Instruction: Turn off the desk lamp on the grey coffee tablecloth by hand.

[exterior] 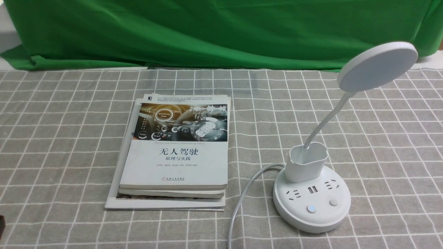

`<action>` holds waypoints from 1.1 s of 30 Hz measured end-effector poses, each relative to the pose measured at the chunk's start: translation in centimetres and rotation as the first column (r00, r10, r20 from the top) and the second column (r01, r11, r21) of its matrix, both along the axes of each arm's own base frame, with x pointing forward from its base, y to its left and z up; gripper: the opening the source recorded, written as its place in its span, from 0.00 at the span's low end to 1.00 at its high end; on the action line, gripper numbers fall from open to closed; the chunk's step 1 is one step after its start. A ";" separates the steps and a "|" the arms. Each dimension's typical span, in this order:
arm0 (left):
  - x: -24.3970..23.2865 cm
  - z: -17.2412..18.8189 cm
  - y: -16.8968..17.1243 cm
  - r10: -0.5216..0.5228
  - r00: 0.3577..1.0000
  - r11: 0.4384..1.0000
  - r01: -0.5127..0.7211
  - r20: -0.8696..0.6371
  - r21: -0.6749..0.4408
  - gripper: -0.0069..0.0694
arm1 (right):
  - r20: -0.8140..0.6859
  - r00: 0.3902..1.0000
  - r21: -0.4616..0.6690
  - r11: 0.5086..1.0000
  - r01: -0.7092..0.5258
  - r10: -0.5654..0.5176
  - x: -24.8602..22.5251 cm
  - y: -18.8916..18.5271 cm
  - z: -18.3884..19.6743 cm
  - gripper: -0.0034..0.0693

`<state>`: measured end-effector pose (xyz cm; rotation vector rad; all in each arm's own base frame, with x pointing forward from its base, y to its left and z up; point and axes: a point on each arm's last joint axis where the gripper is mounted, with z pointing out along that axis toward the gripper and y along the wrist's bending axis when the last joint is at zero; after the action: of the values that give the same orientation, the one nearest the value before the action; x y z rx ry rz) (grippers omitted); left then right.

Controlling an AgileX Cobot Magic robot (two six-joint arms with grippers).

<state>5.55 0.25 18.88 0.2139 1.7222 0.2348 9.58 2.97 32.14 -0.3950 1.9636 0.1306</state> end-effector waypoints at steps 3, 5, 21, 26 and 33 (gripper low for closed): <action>0.0 0.0 0.0 0.000 1.000 1.000 0.000 0.000 0.000 0.12 | 0.086 0.996 0.044 0.999 0.005 -0.008 -1.5 -0.5 -1.4 0.10; 0.0 0.0 0.0 0.000 1.000 1.000 0.000 0.000 0.000 0.12 | 0.103 0.995 0.057 0.998 0.007 -0.013 -2.0 -0.6 -2.1 0.10; 0.0 0.0 0.0 0.000 1.000 1.000 0.000 0.000 0.001 0.12 | 0.123 0.992 0.072 0.997 0.013 -0.022 -2.3 -0.8 -5.5 0.10; 0.0 0.0 0.0 0.000 1.000 1.000 0.000 0.000 0.001 0.12 | 0.163 0.978 0.098 0.989 0.113 -0.128 -3.7 -1.8 -8.5 0.10; 0.0 0.0 0.0 0.000 1.000 1.000 0.000 0.001 0.001 0.12 | 0.293 0.930 0.142 0.972 0.186 -0.221 -4.1 -2.4 -11.8 0.10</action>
<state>5.55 0.25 18.89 0.2148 1.7211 0.2357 5.48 0.58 20.34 -0.1256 1.6677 0.0421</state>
